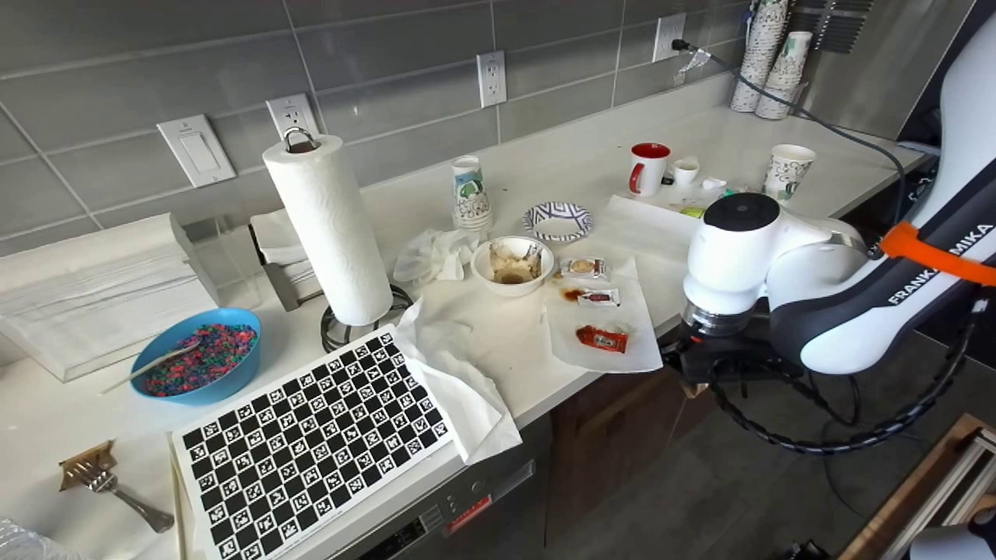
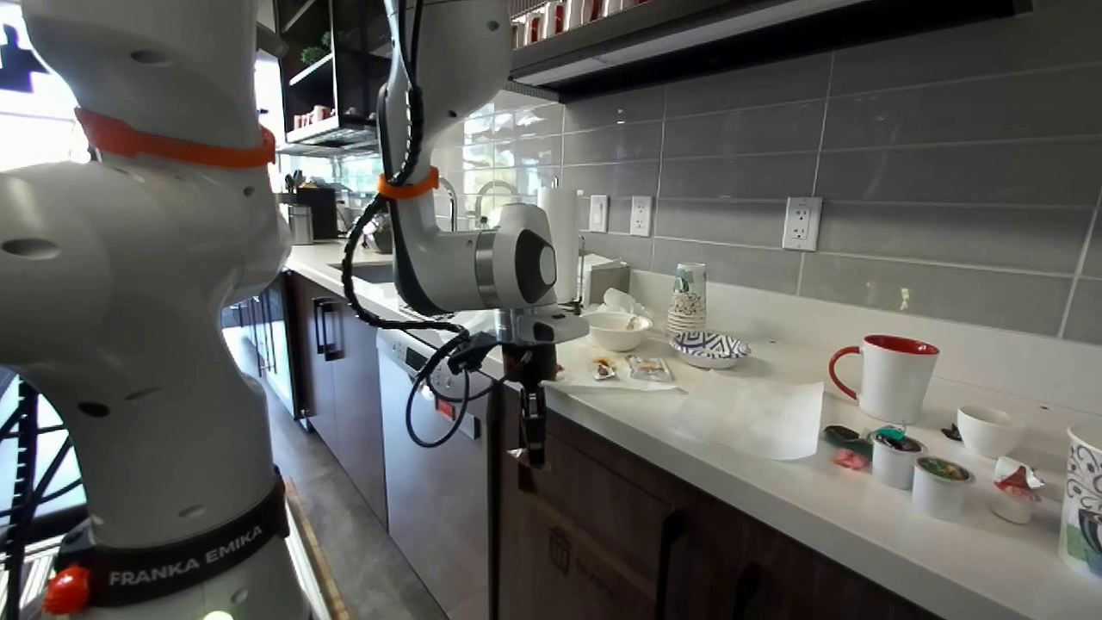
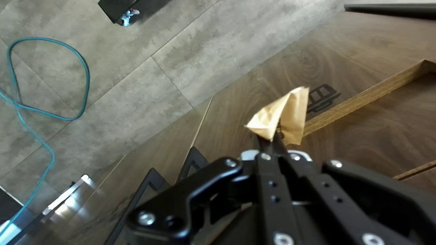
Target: Put the small tissue in the rubbish can
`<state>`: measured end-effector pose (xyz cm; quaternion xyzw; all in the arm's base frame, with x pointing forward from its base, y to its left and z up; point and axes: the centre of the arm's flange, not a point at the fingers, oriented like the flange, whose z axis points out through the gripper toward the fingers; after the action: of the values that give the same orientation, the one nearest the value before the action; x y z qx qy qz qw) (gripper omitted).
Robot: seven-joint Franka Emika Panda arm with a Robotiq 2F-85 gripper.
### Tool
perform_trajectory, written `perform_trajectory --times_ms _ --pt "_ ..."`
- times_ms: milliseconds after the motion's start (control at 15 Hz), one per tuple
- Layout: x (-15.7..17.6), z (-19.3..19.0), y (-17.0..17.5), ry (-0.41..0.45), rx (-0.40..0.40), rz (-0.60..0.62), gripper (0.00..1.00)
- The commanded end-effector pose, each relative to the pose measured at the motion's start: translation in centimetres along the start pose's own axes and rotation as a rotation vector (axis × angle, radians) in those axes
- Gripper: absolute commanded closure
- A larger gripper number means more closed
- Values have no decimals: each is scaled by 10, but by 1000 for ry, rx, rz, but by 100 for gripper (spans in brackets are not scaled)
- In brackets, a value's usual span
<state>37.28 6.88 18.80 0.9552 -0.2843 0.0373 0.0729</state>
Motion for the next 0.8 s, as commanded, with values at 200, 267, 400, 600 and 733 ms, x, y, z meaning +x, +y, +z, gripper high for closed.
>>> perform_trajectory --times_ms 200,267,400,600,733 --pt "-6 30 -3 79 146 -93 100" --pt "-7 31 -3 75 158 -109 100" --pt "-11 34 -4 77 187 -140 100" --pt "-16 44 -6 70 217 -170 100" --pt "-17 49 -7 65 225 -190 100"
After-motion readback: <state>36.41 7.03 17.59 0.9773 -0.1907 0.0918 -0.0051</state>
